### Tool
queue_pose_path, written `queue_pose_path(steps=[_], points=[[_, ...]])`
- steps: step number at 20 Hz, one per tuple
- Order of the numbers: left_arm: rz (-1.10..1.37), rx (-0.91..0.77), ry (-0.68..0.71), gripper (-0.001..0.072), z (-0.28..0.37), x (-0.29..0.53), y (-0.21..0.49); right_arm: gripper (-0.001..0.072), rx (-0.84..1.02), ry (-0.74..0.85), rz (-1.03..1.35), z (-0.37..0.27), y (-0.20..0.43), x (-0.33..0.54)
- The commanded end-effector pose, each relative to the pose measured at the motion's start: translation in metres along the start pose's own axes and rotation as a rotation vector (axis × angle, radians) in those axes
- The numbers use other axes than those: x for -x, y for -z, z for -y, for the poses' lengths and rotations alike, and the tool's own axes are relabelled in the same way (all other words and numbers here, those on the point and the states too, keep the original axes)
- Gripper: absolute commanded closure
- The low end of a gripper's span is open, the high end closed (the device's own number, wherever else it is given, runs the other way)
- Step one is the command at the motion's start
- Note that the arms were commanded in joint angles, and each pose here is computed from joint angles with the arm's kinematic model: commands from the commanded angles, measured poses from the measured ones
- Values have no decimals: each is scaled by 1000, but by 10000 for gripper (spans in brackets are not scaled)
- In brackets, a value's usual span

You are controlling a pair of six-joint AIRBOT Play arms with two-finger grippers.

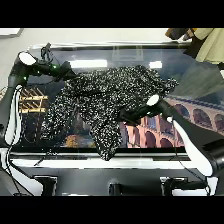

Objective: Fold the clothes and pants, and hang the long-sleeved shirts on hangers.

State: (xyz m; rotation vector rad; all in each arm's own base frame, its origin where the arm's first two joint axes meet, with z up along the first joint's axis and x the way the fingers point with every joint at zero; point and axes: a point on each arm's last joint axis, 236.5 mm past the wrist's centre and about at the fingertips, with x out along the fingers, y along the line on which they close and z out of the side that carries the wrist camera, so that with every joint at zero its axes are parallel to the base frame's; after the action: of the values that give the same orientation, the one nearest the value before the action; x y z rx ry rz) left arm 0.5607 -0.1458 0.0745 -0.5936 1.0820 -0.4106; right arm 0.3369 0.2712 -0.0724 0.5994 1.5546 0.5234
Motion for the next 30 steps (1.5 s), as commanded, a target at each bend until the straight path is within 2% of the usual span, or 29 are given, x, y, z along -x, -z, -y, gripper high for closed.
queue_pose_path(steps=[1, 2, 4, 6, 7, 10, 12, 15, 18, 21, 23, 27, 30], points=[[4, 3, -2, 690, -2, 1, -2, 101, -12, -19, 15, -15, 10, -33], [6, 6, -3, 690, -4, 2, -3, 135, -29, -16, 24, -17, 10, -37], [8, 7, -3, 690, -5, 3, -3, 271, -65, -9, 19, -16, 12, -45], [7, 7, -3, 690, -5, 3, -3, 595, -75, -6, 23, -14, 11, -47], [7, 7, -3, 690, -5, 3, -3, 688, -73, -13, 39, -17, 7, -45], [24, -1, 0, 691, 0, 9, -6, 690, -76, -65, 159, -37, -29, -6], [86, -30, 10, 691, 11, 28, -21, 691, -43, -133, 294, -63, -69, 58], [317, -92, 47, 692, 48, 96, -69, 691, 119, -194, 590, -117, -119, 208], [605, -117, 101, 691, 94, 200, -103, 692, 293, -153, 981, -168, -115, 394], [826, -177, 139, 691, 138, 310, -99, 691, 435, -80, 1347, -212, -43, 549], [938, -230, 150, 691, 166, 376, -76, 691, 512, -53, 1539, -237, 25, 612], [1149, -340, 145, 690, 214, 491, -10, 691, 601, 51, 1773, -254, 153, 661], [1221, -411, 72, 690, 233, 535, 44, 691, 578, 70, 1910, -252, 227, 680]])
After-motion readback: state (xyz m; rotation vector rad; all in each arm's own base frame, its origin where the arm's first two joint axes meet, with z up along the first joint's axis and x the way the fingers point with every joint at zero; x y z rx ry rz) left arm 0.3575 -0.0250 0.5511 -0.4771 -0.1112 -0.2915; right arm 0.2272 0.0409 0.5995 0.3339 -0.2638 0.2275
